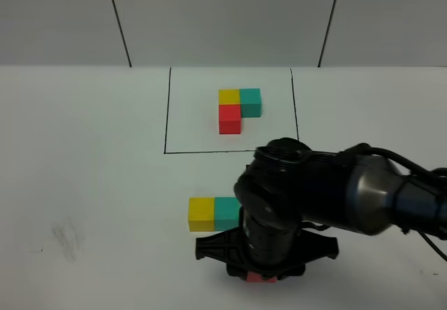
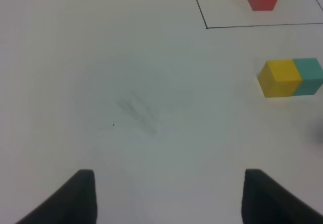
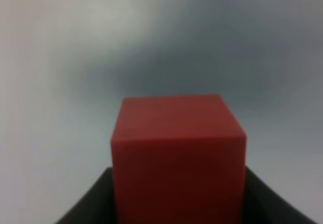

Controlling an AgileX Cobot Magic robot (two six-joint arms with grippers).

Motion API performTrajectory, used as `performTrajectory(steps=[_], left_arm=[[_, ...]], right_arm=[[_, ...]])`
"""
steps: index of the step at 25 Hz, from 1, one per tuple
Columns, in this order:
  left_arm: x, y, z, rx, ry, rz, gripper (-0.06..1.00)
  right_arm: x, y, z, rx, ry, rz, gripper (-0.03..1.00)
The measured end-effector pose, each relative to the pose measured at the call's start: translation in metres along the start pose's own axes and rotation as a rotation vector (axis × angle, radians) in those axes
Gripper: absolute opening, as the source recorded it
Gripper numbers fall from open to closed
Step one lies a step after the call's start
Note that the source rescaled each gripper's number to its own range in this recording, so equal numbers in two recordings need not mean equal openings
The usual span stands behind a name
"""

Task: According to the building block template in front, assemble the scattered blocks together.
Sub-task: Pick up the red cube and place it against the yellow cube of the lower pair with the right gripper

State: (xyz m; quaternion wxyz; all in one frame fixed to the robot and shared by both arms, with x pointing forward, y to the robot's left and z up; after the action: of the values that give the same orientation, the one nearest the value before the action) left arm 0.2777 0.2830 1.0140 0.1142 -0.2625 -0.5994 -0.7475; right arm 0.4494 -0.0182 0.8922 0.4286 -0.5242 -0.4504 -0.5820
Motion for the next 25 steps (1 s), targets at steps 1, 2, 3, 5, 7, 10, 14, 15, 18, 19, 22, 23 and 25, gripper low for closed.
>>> performTrajectory(steps=[1,2,3,5,7,10,14,15,18,19,22,23,25], left_arm=[[0.000,0.000,0.000,0.000,0.000,0.000,0.35],[0.000,0.000,0.000,0.000,0.000,0.000,0.35],[0.000,0.000,0.000,0.000,0.000,0.000,0.35],[0.000,0.000,0.000,0.000,0.000,0.000,0.35],[0.000,0.000,0.000,0.000,0.000,0.000,0.35],[0.000,0.000,0.000,0.000,0.000,0.000,0.35],[0.000,0.000,0.000,0.000,0.000,0.000,0.35],[0.000,0.000,0.000,0.000,0.000,0.000,0.35],[0.000,0.000,0.000,0.000,0.000,0.000,0.35],[0.000,0.000,0.000,0.000,0.000,0.000,0.35],[0.000,0.000,0.000,0.000,0.000,0.000,0.35],[0.000,0.000,0.000,0.000,0.000,0.000,0.35],[0.000,0.000,0.000,0.000,0.000,0.000,0.35]], right_arm=[[-0.004,-0.001,0.006,-0.001,0.002,0.007,0.02],[-0.005,-0.001,0.014,0.006,0.018,0.004,0.02],[-0.006,-0.001,0.021,0.016,0.033,-0.003,0.02],[-0.008,-0.004,0.033,0.044,0.072,-0.025,0.02],[-0.008,-0.006,0.043,0.058,0.113,-0.053,0.02],[-0.012,-0.009,0.052,0.049,0.143,-0.074,0.02],[-0.022,-0.010,0.063,0.040,0.131,-0.071,0.02],[-0.024,-0.010,0.066,0.040,0.117,-0.068,0.02],[-0.028,-0.005,0.074,0.040,0.055,-0.060,0.02],[-0.030,-0.004,0.075,0.040,0.033,-0.057,0.02],[-0.033,-0.002,0.080,0.037,-0.010,-0.050,0.02],[-0.034,-0.002,0.081,0.037,-0.018,-0.048,0.02],[-0.038,-0.001,0.082,0.037,-0.024,-0.046,0.02]])
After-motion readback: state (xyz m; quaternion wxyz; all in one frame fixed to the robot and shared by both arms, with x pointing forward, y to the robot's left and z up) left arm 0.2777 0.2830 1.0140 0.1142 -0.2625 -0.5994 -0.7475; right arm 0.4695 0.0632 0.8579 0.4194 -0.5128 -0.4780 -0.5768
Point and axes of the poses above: a point on each arm's last joint axis where the gripper is mounted, x pointing back along that axis away from the gripper, z along the wrist's bending axis when the last joint is at zero, y = z × x, the point moved 6 cm from there along -x, pointing out along that axis toward the gripper, and after that the axes turned 13 degrees about -x, right-handed, at the moved point
